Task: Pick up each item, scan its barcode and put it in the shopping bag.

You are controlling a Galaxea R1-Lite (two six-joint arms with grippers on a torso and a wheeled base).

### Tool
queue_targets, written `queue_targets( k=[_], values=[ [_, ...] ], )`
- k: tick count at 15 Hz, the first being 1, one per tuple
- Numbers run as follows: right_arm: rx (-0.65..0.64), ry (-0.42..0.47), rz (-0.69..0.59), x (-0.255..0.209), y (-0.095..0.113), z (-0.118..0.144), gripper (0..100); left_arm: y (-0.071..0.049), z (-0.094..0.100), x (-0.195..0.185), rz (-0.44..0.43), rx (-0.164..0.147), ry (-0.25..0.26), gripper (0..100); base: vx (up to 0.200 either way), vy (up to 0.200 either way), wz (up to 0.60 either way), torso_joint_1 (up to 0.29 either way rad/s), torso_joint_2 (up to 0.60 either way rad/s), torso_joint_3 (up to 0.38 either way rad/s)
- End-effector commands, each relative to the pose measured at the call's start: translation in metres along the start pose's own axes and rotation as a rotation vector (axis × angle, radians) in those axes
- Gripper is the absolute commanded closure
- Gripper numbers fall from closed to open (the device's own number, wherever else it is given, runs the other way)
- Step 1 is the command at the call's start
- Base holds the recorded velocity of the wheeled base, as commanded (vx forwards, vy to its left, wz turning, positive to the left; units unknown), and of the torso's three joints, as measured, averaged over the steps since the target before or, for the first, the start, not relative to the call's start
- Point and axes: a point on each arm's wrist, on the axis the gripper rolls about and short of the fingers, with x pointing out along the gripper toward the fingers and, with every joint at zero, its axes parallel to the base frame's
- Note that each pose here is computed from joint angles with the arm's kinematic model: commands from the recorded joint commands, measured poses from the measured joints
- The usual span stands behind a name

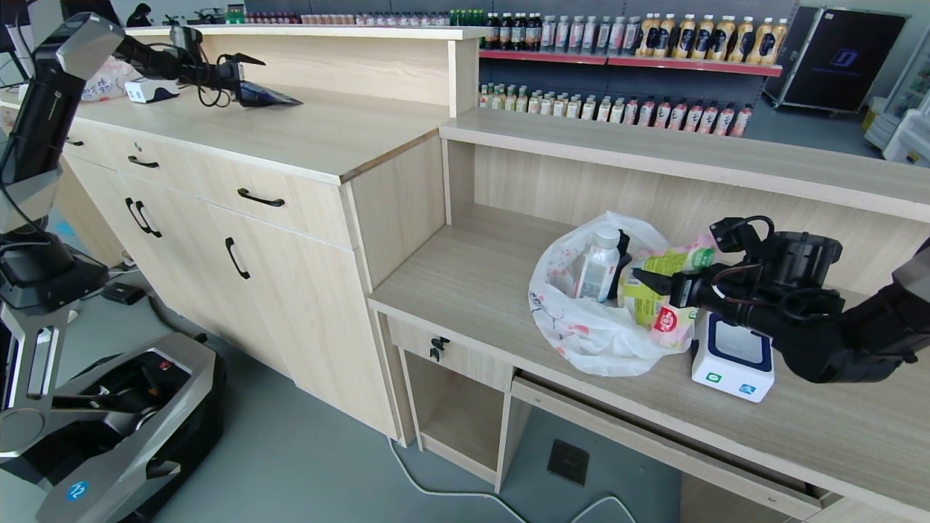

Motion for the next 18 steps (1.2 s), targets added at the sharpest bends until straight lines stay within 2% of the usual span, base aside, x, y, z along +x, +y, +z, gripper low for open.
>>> queue_targets(
  k=[1, 9, 14, 18],
  values=[
    [-0.002, -0.004, 0.003, 0.000, 0.001, 0.001, 0, 0.000, 0.000, 0.000, 0.001, 0.000, 0.000, 0, 0.000, 0.000, 0.00, 0.000, 0.00, 0.000],
    [-0.046, -0.019, -0.006, -0.005, -0.001, 0.008, 0, 0.000, 0.000, 0.000, 0.001, 0.000, 0.000, 0, 0.000, 0.000, 0.00, 0.000, 0.00, 0.000],
    [-0.097, 0.041, -0.041, -0.010, -0.011, 0.000, 0, 0.000, 0.000, 0.000, 0.001, 0.000, 0.000, 0, 0.000, 0.000, 0.00, 0.000, 0.00, 0.000],
    [-0.108, -0.006, -0.051, 0.003, -0.017, 0.012, 0, 0.000, 0.000, 0.000, -0.001, 0.000, 0.000, 0, 0.000, 0.000, 0.00, 0.000, 0.00, 0.000]
  ],
)
